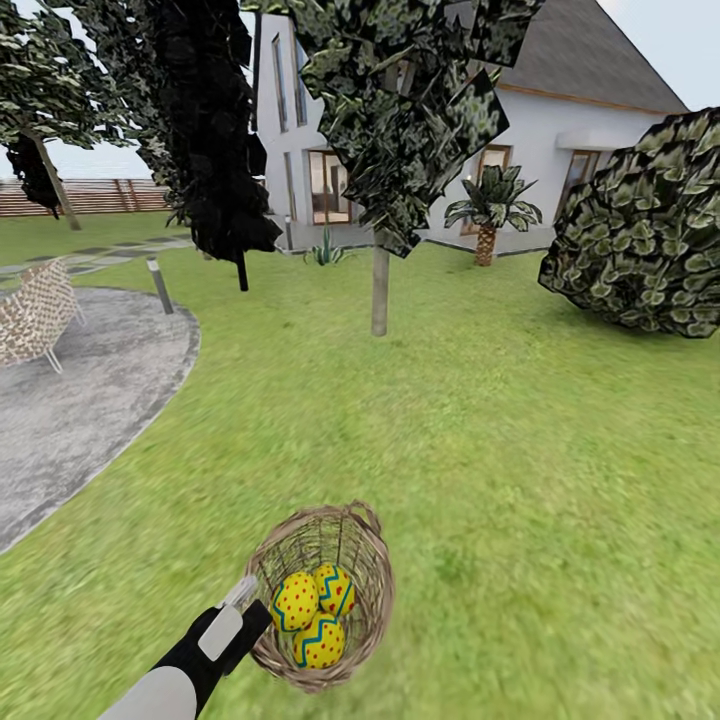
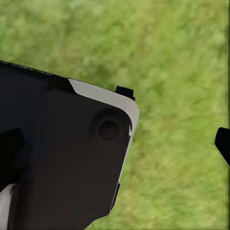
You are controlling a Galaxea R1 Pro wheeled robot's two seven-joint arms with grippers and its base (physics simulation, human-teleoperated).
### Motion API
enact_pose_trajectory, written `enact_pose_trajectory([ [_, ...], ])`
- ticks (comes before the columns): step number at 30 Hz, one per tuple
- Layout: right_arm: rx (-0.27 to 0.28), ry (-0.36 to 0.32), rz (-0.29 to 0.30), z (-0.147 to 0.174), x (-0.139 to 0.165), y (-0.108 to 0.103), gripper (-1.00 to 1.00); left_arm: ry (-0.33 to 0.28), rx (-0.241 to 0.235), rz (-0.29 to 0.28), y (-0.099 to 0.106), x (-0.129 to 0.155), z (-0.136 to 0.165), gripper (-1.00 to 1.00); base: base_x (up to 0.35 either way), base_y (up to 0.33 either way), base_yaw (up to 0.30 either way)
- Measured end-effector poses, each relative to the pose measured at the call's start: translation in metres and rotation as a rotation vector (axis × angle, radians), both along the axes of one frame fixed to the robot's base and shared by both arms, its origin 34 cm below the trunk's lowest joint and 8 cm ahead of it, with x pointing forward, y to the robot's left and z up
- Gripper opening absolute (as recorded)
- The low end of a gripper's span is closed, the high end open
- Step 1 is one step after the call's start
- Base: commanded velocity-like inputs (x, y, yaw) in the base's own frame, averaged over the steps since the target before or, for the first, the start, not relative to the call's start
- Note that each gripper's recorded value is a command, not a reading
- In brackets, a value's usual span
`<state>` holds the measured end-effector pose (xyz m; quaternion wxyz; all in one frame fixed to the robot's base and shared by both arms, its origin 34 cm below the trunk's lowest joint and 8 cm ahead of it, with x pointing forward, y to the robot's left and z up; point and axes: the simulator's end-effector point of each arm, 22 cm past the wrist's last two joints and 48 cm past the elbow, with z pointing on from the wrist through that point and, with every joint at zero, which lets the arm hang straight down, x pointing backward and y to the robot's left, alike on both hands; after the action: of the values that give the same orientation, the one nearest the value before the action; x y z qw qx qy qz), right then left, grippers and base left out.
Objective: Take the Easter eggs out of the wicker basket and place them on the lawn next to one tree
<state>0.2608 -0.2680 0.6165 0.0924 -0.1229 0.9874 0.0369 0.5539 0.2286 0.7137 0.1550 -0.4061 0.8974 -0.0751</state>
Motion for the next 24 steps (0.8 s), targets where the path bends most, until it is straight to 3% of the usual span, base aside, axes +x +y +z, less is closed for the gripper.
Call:
enact_pose_trajectory([
  [24, 0.005, 0.001, -0.003, -0.0001, -0.0004, 0.004, 1.0, -0.002, 0.001, 0.002, 0.0014, 0.0008, 0.0004, -1.0, 0.333, 0.0, 0.0],
])
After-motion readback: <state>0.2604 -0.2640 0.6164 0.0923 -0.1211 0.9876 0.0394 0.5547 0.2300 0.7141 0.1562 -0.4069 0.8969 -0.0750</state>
